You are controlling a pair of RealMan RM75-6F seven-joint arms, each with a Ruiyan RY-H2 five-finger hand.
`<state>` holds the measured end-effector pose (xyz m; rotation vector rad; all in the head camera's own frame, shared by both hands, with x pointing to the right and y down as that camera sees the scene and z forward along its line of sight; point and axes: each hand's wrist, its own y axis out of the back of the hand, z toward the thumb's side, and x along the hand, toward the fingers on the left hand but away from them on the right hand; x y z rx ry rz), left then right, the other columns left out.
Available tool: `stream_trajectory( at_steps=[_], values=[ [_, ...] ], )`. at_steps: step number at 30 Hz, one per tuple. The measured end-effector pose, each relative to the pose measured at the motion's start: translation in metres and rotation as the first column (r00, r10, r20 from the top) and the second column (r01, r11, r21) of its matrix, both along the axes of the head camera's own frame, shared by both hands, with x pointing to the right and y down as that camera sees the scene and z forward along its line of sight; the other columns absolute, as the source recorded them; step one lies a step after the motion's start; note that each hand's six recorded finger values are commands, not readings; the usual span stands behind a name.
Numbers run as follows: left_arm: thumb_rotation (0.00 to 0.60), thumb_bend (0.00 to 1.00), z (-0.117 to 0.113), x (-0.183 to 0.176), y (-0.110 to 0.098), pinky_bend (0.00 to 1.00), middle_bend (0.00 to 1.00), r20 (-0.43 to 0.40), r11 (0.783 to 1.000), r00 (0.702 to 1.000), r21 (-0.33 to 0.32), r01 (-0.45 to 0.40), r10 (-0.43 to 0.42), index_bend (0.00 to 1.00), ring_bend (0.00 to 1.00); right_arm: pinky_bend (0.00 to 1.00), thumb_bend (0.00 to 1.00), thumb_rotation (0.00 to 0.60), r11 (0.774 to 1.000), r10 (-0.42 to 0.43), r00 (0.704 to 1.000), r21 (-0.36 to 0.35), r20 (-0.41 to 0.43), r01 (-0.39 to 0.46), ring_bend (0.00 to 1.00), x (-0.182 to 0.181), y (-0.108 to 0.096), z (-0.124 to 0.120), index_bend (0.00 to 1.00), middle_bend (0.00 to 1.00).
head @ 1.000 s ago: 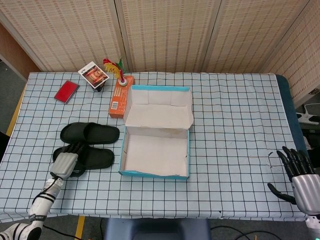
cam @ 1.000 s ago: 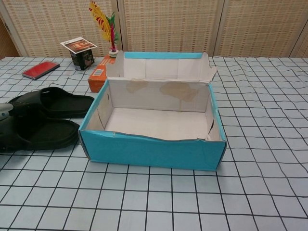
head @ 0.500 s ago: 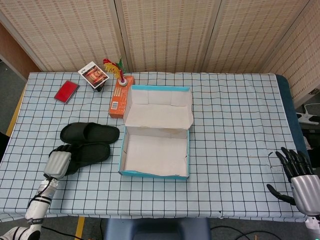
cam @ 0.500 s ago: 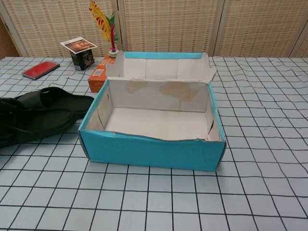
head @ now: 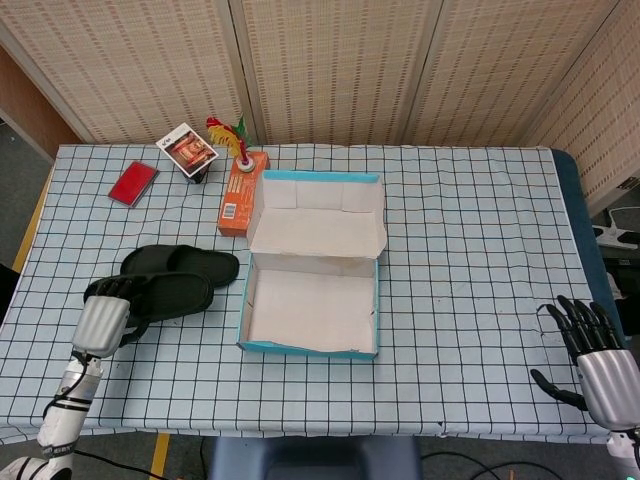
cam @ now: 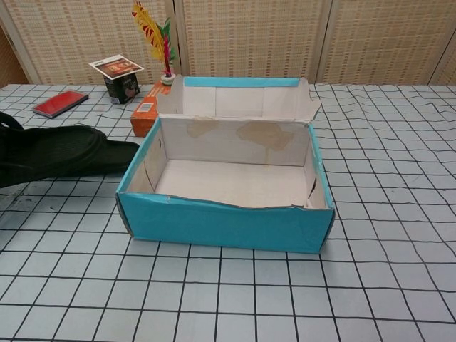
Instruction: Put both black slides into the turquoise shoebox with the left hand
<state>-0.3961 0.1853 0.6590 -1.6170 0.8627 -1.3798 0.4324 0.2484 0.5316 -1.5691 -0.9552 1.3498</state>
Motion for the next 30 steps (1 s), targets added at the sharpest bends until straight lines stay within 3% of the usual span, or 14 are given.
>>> stream_trajectory(
  at_steps=[9, 17, 23, 30],
  values=[
    [0.6, 0.8, -0.039, 0.032, -0.016, 0.74, 0.81, -0.057, 0.996, 0.996, 0.064, -0.059, 0.063, 0.8, 0.67, 0.0, 0.16, 0.477, 1.0, -0.016, 1.0, -0.015, 0.006, 0.017, 0.0, -0.005, 0.002, 0.004, 0.0, 0.0],
    [0.6, 0.8, -0.076, 0.118, -0.036, 0.74, 0.81, -0.112, 0.965, 0.963, 0.122, -0.233, 0.247, 0.8, 0.67, 0.0, 0.16, 0.477, 1.0, -0.022, 1.0, -0.013, 0.022, 0.022, 0.0, -0.006, 0.002, 0.001, 0.0, 0.0],
    [0.6, 0.8, -0.082, 0.192, -0.051, 0.74, 0.81, -0.115, 0.913, 0.91, 0.143, -0.382, 0.399, 0.8, 0.67, 0.0, 0.16, 0.477, 1.0, -0.013, 0.999, -0.01, 0.031, 0.013, 0.0, -0.003, 0.001, -0.002, 0.0, 0.0],
    [0.6, 0.8, -0.069, 0.249, -0.051, 0.74, 0.81, -0.154, 0.89, 0.877, 0.107, -0.442, 0.455, 0.8, 0.67, 0.0, 0.16, 0.477, 1.0, -0.006, 0.999, -0.02, 0.034, 0.007, 0.0, 0.0, 0.0, -0.001, 0.0, 0.0]
  ],
)
